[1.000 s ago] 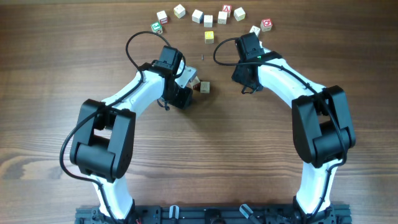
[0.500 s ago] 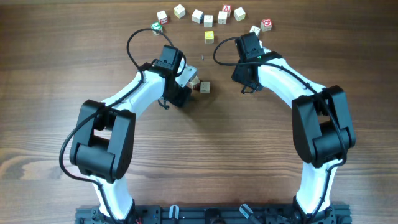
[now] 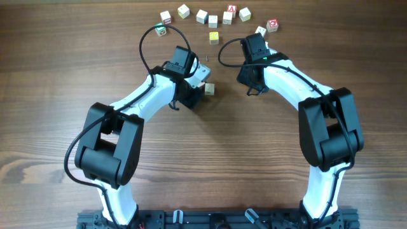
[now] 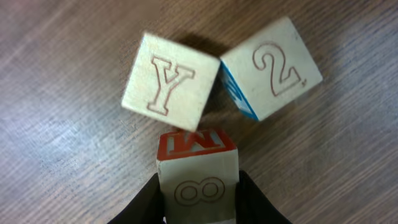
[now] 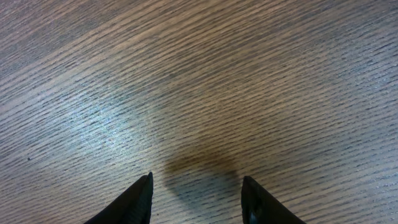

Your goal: Form a circle

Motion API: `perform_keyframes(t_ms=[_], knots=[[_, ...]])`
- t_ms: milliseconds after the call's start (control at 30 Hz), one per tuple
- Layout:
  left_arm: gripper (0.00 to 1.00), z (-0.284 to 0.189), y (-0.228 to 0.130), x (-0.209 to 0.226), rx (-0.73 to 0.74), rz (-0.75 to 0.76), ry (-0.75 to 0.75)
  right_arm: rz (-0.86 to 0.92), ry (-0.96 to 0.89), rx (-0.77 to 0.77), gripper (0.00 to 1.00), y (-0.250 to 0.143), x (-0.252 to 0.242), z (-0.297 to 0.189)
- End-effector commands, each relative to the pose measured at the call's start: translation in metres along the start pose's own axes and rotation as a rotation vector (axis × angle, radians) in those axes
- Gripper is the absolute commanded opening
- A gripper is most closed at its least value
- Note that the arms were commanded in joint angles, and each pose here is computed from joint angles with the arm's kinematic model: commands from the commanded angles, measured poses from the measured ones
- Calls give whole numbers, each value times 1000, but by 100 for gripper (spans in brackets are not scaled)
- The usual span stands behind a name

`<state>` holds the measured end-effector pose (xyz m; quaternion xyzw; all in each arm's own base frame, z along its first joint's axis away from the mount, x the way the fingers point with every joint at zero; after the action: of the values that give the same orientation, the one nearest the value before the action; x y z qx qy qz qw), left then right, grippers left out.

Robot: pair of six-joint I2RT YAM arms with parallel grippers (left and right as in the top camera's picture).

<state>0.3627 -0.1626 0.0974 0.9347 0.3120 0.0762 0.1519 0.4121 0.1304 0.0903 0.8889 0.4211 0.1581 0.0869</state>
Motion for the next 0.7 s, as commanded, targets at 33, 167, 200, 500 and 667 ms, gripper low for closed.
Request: perform_keyframes(t_ms=[33,167,200,500,667], knots=[[28,-3,-8,-5,48,14,-21,2,-17,-20,46,1,-1,3],[30,-3,-12,-7,76,10,-37,4,-4,-29,46,3,1,3],[30,-3,-12,-7,75,10,-37,4,1,-32,46,3,2,3],[31,-3,-11,-6,66,11,-31,7,-3,-57,46,6,2,3],[33,-3,-10,-8,65,17,-33,7,1,-59,46,4,0,7]])
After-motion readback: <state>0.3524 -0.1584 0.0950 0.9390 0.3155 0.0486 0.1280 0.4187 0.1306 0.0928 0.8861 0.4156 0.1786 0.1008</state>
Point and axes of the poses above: each gripper's point midway between its finger pads, its own z axis out along the fingers, its own x axis along the line the jaws close on, y = z × x, the point moved 9 cm from there along -z, back along the fingers, and after that the axes turned 15 degrees about z, right-handed, at the moved point
